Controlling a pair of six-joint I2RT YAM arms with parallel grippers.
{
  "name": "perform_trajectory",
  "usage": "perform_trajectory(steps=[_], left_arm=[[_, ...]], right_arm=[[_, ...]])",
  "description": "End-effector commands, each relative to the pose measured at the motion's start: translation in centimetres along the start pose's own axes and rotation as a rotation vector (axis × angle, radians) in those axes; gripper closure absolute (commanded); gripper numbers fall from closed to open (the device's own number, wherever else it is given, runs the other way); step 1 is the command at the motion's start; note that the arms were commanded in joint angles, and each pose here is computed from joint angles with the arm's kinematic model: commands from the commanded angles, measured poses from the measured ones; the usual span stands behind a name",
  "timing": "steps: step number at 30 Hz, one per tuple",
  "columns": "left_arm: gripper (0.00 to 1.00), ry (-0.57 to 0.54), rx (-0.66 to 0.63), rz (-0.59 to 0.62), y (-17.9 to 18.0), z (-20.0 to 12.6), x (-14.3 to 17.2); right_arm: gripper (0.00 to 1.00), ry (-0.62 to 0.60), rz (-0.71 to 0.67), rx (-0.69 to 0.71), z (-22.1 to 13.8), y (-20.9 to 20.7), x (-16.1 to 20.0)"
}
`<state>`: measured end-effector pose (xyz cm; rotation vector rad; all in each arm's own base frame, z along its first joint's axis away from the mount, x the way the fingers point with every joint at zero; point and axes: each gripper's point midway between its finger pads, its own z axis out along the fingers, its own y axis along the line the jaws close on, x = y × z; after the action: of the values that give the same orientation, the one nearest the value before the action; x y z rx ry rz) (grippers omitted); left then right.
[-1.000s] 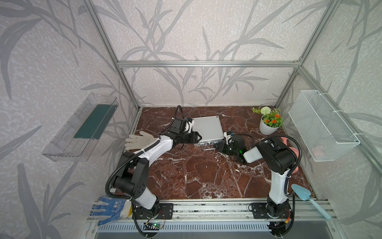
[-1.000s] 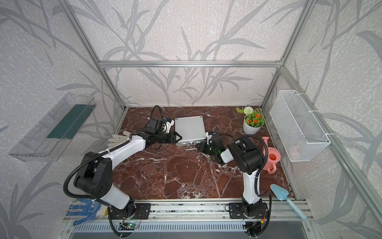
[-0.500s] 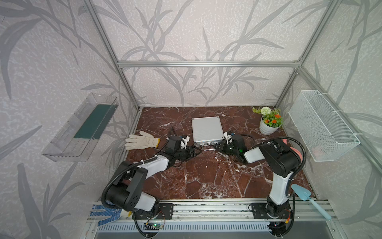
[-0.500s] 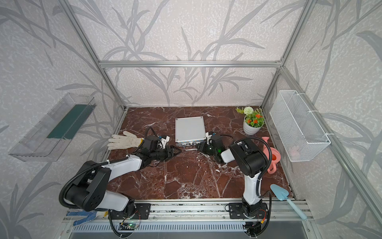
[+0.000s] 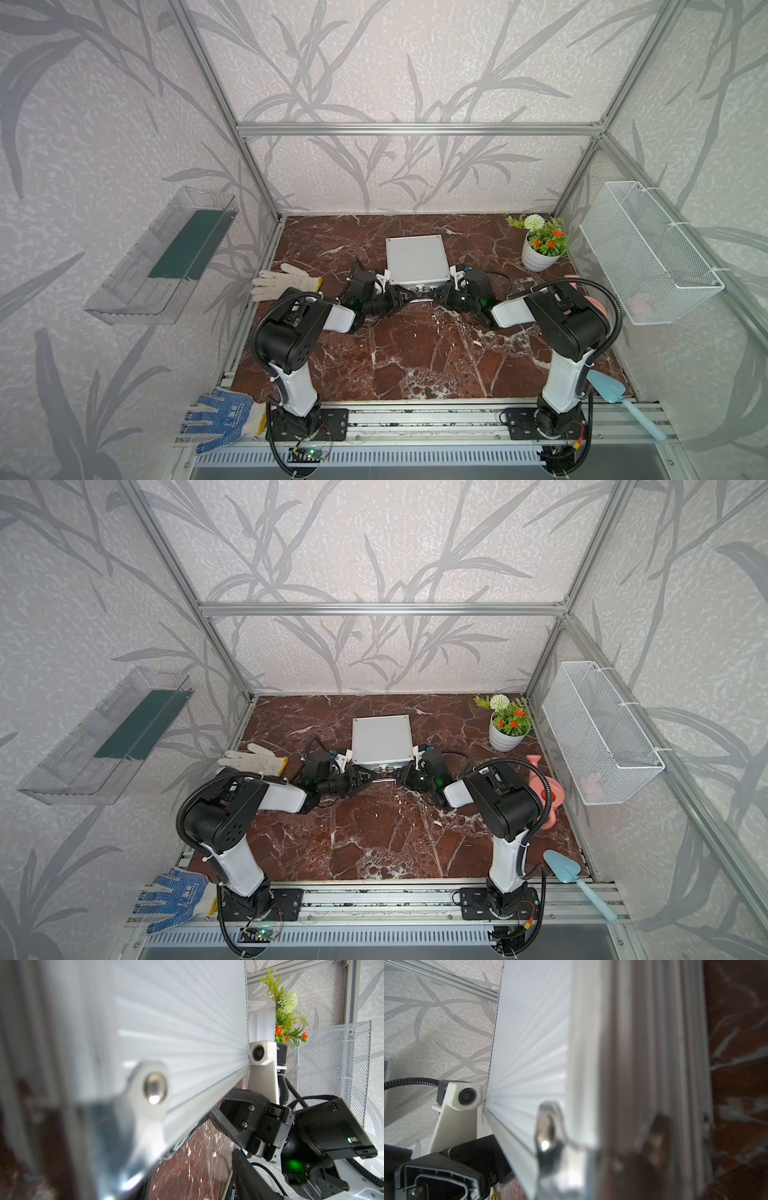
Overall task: Open the poker set cases
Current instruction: Pick up the poker set case from the center of the board.
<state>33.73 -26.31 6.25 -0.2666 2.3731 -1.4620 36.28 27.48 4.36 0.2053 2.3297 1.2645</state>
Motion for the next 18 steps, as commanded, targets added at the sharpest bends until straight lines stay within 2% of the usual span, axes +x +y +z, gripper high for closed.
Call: perform_trajectory(steps=[1, 10, 18], left_arm=[[0.41, -0.014, 0.07, 0.034, -2.2, 0.8, -0.9], [0.54, -0.027, 0.051, 0.029, -1.2, 2.0, -1.2], [0.65, -0.068, 0.125, 0.039, -1.5, 3.0, -2.0]], right_arm=[[0.94, -0.091, -0.092, -0.14, -0.2, 4.8, -2.8], [0.93, -0.081, -0.081, -0.131, 0.3, 4.3, -2.3], [0.93, -0.07, -0.033, -0.158, 1.3, 3.6, -1.6]])
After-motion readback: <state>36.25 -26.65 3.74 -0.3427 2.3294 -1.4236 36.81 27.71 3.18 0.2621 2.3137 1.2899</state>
